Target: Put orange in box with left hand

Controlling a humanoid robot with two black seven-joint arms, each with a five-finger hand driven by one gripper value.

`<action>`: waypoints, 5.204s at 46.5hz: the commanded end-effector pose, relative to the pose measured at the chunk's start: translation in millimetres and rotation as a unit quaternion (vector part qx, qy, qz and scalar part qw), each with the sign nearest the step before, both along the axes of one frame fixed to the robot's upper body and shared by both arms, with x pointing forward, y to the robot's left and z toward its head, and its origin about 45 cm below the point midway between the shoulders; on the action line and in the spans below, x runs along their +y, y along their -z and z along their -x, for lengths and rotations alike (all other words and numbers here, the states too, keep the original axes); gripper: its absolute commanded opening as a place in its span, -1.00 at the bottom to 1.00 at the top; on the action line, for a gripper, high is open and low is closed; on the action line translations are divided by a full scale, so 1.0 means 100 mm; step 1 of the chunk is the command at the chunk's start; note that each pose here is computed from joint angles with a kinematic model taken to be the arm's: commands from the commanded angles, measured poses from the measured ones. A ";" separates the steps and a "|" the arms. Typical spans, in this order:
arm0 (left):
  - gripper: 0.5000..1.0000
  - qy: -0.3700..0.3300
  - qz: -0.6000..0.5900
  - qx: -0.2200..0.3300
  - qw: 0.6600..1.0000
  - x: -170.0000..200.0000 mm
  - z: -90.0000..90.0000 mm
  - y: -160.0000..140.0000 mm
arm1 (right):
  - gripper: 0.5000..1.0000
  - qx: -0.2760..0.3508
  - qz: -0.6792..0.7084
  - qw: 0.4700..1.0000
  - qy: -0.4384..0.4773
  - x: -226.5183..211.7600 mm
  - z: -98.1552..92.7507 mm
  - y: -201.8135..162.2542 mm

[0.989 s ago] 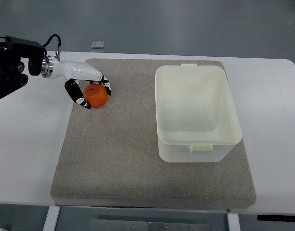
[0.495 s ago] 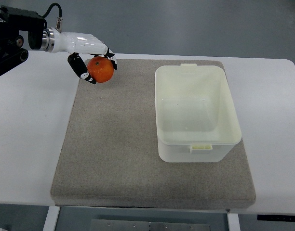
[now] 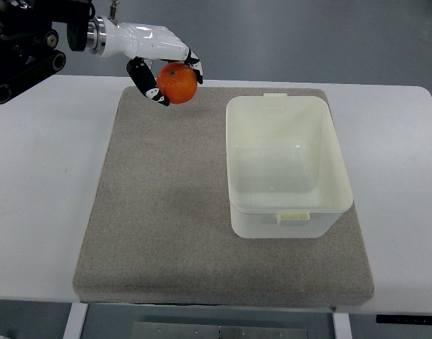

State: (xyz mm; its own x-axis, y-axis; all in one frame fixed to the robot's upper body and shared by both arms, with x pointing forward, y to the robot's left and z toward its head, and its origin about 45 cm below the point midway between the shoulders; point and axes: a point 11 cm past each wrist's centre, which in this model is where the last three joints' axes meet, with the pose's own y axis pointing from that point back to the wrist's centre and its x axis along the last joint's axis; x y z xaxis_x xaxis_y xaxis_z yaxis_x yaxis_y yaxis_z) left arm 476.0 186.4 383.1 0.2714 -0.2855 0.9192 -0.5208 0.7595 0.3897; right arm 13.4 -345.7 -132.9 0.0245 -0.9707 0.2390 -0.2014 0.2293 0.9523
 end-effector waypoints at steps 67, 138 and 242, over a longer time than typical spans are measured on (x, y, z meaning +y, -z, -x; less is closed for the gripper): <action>-1.00 0.177 0.032 0.049 0.982 -1.60 0.61 0.48 | 0.70 0.000 0.000 1.000 -0.001 0.00 0.00 0.00; 0.37 0.166 0.066 0.054 0.982 -1.53 0.63 0.73 | 0.70 0.000 0.000 1.000 -0.001 0.00 0.00 0.00; 0.98 -0.210 0.185 0.001 0.960 0.52 -0.52 0.72 | 0.70 0.000 0.000 1.000 -0.001 0.00 0.00 0.00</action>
